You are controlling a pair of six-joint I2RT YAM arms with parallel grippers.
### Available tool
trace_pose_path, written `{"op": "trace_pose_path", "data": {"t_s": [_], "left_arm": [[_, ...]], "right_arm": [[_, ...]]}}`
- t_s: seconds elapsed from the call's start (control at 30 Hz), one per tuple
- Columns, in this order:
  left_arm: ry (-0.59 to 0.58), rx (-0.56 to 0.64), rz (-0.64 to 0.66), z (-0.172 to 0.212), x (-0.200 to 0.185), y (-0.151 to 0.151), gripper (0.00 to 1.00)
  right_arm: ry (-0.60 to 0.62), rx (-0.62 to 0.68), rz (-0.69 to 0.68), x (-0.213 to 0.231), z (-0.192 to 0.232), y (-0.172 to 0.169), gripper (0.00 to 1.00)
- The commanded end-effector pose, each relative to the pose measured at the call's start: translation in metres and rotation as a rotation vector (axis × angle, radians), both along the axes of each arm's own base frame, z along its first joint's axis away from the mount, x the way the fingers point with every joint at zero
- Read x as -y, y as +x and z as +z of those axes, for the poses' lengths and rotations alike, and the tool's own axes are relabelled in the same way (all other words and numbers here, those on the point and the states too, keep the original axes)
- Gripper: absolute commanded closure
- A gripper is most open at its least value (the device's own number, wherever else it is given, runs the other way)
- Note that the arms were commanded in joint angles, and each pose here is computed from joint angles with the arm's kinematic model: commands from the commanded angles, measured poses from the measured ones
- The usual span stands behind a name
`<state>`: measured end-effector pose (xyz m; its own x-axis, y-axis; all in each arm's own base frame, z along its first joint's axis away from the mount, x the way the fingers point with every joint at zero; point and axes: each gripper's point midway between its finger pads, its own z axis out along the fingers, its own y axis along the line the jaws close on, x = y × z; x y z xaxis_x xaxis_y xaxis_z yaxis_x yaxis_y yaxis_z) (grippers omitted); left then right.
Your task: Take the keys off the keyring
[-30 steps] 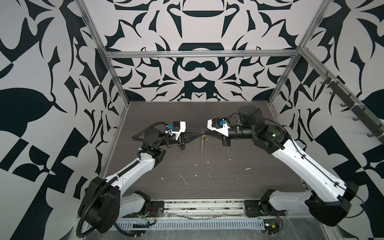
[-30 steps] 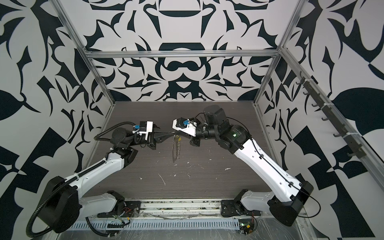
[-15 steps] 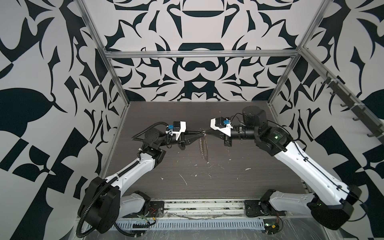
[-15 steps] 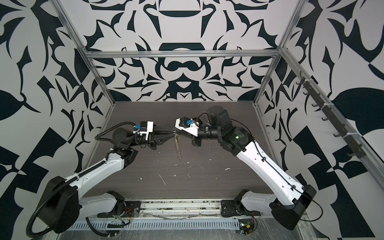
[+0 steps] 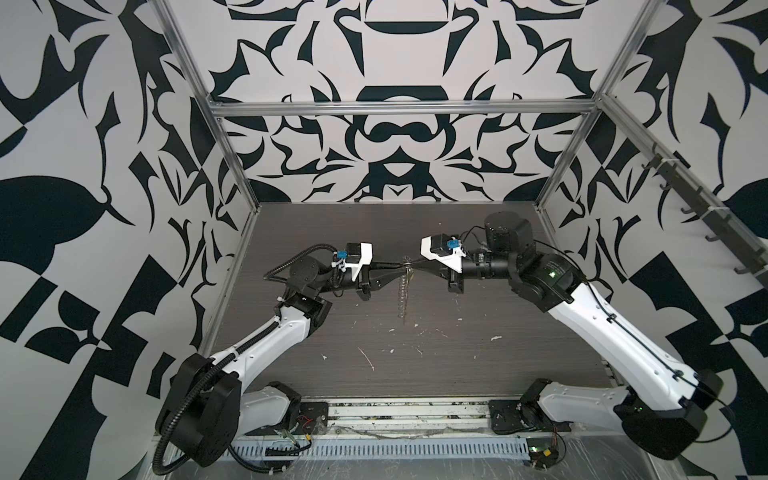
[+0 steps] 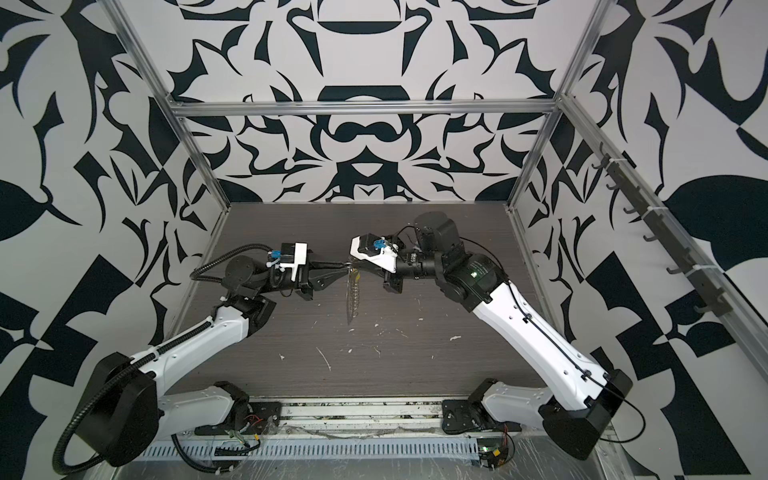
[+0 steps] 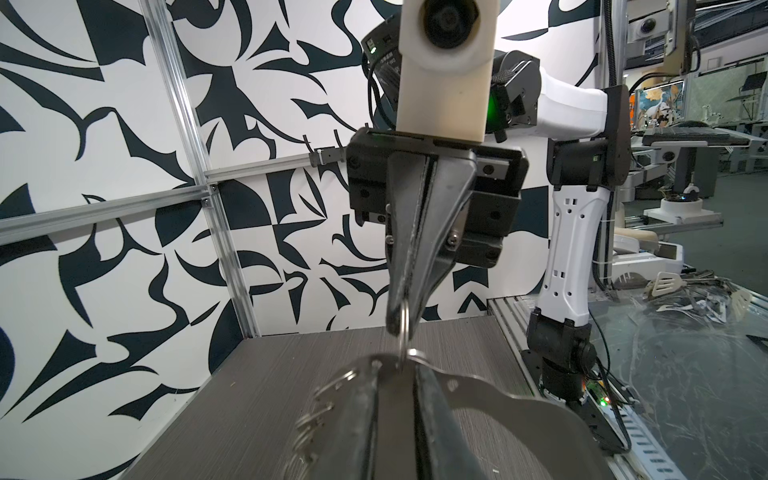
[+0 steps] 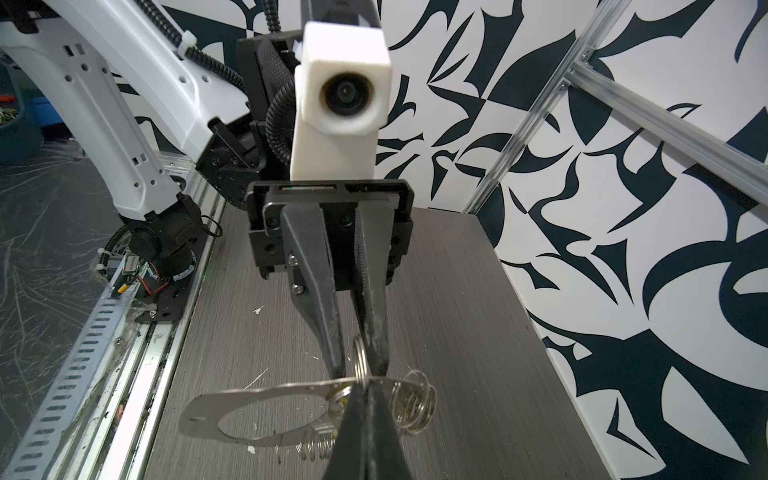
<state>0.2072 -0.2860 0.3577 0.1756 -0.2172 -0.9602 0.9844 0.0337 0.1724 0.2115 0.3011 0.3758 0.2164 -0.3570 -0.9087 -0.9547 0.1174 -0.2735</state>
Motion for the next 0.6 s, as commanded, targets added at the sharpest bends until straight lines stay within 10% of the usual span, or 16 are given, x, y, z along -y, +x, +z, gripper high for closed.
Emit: {"op": "trace_pose_path", "data": {"t_s": [0.0, 0.57], "left_arm": [[-0.027, 0.02, 0.008, 0.0081, -0.0048, -0.0049, 0.83], [-0.024, 0.028, -0.015, 0.0075, -0.0037, -0.0068, 1.0]], "right_arm": [[0.054, 0.043, 0.014, -0.0025, 0.0187, -0.0002, 1.0], [0.048, 0.039, 0.019, -0.0035, 0.0162, 0.0004, 1.0]]}}
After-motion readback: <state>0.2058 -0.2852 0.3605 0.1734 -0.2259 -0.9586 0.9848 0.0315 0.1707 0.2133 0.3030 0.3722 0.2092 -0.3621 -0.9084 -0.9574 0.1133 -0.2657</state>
